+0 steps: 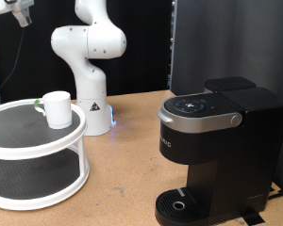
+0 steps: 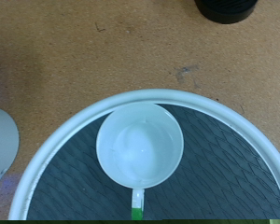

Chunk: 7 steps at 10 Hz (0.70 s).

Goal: Make a cup of coffee with the keurig machine

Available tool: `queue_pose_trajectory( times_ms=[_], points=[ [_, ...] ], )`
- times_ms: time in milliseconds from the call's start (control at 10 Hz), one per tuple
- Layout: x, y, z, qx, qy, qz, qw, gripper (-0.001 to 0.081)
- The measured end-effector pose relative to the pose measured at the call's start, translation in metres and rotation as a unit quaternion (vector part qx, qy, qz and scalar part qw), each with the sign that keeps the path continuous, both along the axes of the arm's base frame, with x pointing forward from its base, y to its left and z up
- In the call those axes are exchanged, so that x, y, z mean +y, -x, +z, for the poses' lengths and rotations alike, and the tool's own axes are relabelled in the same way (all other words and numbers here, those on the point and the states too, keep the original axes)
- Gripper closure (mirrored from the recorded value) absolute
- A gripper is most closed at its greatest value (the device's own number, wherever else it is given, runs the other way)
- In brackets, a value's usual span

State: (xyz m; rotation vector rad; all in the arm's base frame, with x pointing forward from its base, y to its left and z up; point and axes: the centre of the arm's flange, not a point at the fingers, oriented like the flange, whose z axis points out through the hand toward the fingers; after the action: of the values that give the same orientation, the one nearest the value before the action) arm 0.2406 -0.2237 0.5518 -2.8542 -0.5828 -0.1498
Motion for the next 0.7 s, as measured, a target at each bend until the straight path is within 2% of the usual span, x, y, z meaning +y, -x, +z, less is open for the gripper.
queue_pose_trajectory(
  times_ms=[700],
  points=[
    [0.003, -0.001, -0.022, 0.010, -0.004, 0.009, 0.9999, 0.0802]
  ],
)
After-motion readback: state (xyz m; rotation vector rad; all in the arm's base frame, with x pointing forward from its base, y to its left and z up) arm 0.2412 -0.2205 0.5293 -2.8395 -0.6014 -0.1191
